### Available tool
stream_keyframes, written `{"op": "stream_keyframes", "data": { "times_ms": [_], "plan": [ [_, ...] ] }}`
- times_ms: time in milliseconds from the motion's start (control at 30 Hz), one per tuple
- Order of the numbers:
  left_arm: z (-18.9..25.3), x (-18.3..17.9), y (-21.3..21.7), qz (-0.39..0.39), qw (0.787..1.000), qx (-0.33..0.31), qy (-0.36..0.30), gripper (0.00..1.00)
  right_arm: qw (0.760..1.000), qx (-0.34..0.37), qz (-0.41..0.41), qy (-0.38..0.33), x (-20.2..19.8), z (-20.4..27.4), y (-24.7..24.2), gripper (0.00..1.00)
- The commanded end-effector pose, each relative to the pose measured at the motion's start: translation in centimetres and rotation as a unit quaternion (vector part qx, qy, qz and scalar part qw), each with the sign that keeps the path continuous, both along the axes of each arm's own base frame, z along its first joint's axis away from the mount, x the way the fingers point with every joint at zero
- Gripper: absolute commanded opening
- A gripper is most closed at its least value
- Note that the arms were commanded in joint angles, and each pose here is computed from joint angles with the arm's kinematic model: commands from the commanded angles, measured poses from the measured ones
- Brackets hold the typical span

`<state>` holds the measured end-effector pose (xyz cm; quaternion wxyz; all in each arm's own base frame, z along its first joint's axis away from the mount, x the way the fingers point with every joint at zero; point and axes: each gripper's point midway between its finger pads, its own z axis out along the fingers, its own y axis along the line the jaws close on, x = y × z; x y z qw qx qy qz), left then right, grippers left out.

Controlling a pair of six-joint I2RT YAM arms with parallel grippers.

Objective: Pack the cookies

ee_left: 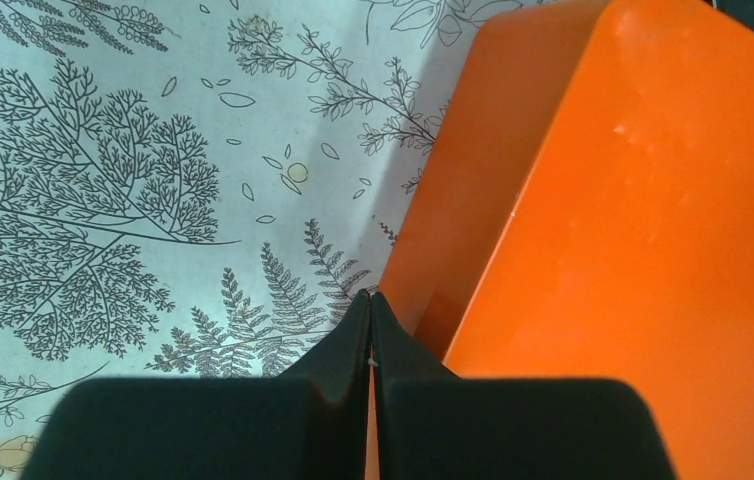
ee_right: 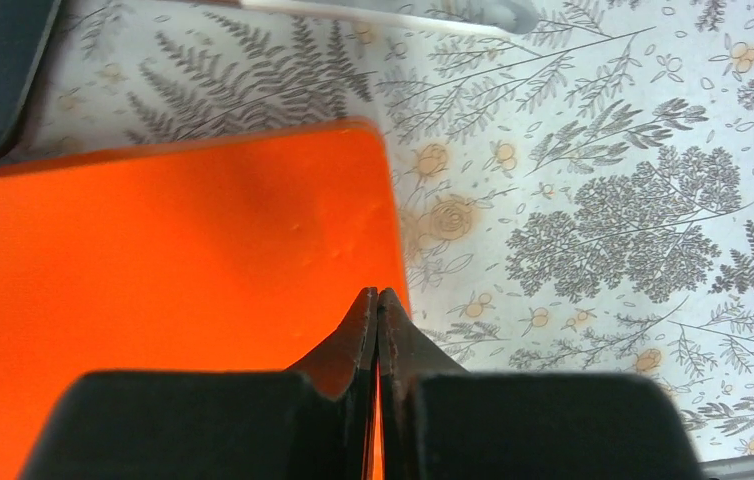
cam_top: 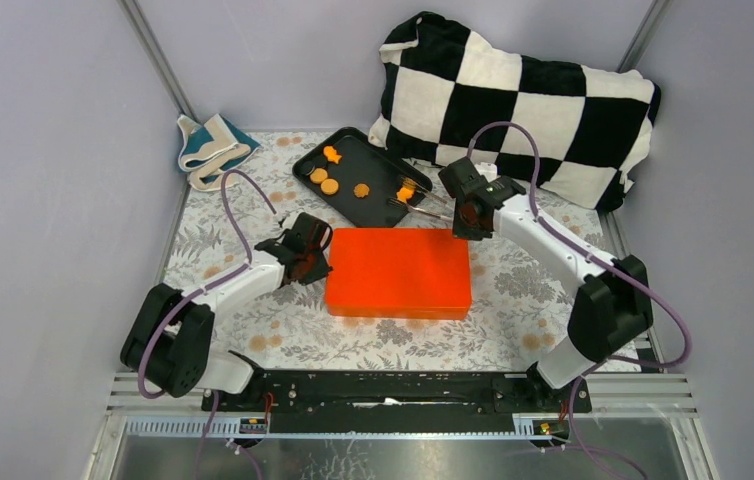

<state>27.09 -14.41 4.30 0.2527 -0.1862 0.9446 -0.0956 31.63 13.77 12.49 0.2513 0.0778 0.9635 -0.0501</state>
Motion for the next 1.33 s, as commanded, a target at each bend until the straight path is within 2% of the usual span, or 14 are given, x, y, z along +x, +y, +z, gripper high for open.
{"op": "stream_keyframes", "data": {
  "times_ms": [0,433,567,667,767,933,1067,1233,1300],
  "plan": [
    [0.1,0.2,-0.8,-0.006,1.000,-0.011,0.007,0.00,1.000,0.003,0.023,0.006,-1.7,1.1,0.9,0.00],
    [1.5,1.3,-1.6,-0.018,0.999,-0.024,-0.017,0.00,0.990,0.045,0.027,0.128,-9.0,-7.6,1.0,0.00],
    [2.7,1.8,-1.0,-0.010,0.999,-0.008,-0.031,0.00,0.995,0.054,0.032,0.072,-6.9,-4.8,1.6,0.00],
    [4.6,1.9,1.7,0.040,0.997,0.040,-0.050,0.00,0.997,0.068,0.042,0.004,-4.5,-0.6,2.2,0.04],
    [8.1,1.8,4.0,0.078,0.990,0.067,-0.098,0.00,0.993,0.083,0.054,-0.061,-2.9,3.9,2.6,0.08],
    [13.8,1.2,4.8,0.072,0.980,0.038,-0.182,0.00,0.984,0.093,0.056,-0.144,-1.7,9.6,2.0,0.17],
    [15.7,0.6,5.1,0.068,0.975,0.022,-0.211,0.00,0.983,0.083,0.051,-0.157,-2.1,11.0,1.1,0.20],
    [15.8,0.5,5.0,0.062,0.975,0.022,-0.212,0.01,0.989,0.026,0.023,-0.144,-2.3,9.6,-1.1,0.22],
    [15.7,0.7,4.8,0.057,0.976,0.023,-0.208,0.05,0.990,0.018,0.014,-0.142,-2.3,9.5,-1.5,0.35]
  ]
}}
